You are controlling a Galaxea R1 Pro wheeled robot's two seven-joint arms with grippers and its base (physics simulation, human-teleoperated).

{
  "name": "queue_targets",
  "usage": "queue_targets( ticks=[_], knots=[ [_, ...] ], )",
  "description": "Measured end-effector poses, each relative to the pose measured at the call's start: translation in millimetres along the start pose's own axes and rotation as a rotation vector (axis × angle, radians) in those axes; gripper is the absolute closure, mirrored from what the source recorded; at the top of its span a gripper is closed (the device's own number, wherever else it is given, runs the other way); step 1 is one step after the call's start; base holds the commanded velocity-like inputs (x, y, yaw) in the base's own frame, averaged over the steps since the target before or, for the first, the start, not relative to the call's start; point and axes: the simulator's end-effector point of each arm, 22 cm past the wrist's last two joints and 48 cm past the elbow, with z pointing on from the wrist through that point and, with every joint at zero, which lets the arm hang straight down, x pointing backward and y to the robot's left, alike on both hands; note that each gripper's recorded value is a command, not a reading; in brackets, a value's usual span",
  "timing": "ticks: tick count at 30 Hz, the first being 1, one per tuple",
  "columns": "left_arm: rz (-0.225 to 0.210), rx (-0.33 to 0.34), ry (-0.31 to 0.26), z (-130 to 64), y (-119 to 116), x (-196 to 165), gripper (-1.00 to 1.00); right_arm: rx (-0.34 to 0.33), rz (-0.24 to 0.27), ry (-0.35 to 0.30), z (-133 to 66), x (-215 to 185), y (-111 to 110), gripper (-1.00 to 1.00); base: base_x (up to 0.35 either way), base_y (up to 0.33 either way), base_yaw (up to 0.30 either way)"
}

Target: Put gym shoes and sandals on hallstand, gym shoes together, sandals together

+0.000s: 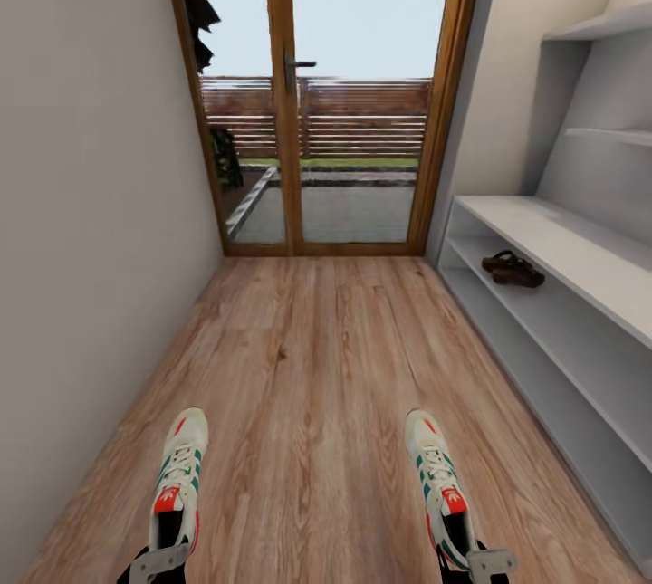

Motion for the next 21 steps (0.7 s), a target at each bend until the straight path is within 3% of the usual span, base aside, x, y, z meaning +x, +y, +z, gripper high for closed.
queue_targets(
  ticks=[21],
  knots=[
    [0.001, 0.001, 0.001, 0.0, -0.2, 0.3, 1.00, -0.001, 0.000, 0.000, -0.1, 0.2, 0.4, 1.00, 0.339, 0.000, -0.222]
  ],
)
